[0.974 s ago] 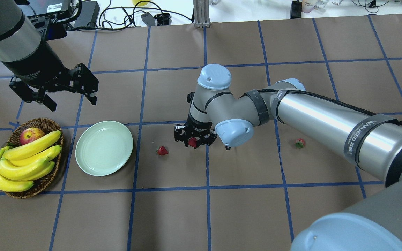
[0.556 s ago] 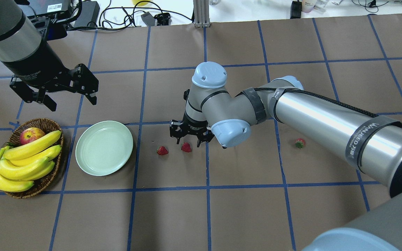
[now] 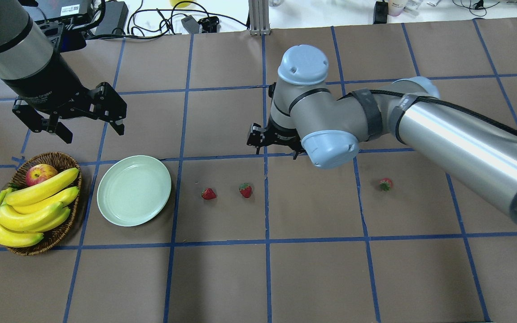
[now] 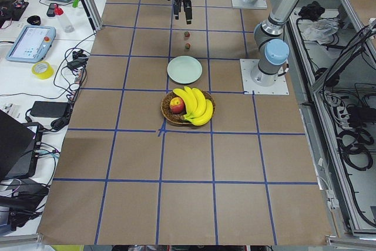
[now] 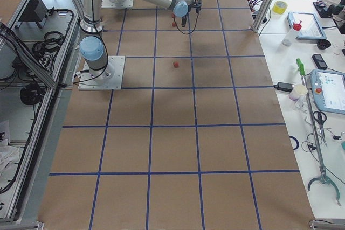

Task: Collect all strawberries into plate
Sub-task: 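Reach the right gripper to the last strawberry and grasp it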

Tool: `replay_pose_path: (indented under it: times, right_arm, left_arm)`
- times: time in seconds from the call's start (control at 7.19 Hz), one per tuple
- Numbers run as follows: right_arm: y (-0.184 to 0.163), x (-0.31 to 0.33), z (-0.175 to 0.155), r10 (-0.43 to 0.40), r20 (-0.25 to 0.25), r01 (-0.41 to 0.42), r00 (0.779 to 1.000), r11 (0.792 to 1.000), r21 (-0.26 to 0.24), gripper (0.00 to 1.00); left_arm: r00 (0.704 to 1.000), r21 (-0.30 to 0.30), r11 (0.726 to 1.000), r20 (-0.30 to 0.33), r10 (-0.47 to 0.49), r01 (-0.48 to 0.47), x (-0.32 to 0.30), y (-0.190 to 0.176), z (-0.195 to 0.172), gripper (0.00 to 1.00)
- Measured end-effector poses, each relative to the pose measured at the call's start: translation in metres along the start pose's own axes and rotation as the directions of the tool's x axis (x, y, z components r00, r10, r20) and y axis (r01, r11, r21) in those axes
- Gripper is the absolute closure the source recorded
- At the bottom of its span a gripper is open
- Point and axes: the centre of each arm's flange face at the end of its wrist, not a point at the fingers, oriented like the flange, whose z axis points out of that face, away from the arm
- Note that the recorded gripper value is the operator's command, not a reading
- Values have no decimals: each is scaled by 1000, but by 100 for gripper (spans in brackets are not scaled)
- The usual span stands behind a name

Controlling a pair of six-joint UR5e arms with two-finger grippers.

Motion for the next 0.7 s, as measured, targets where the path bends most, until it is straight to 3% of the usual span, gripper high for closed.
replay_pose_path:
  times: [0.28,0.42,0.7]
  right_arm:
    - [-29,70,-25,-5,-82,7,997,1000,24,0]
    - [-38,108,-27,-48,-135,51,990,999,17,1]
    - [-38,187,-12,-86,-168,84,982,996,-18,4]
  left_arm:
    - [1000,0,1000,0,0,0,0,0,0,0]
    - [1000,0,1000,1,0,0,0,0,0,0]
    - [1000,-1,1000,1,0,0,0,0,0,0]
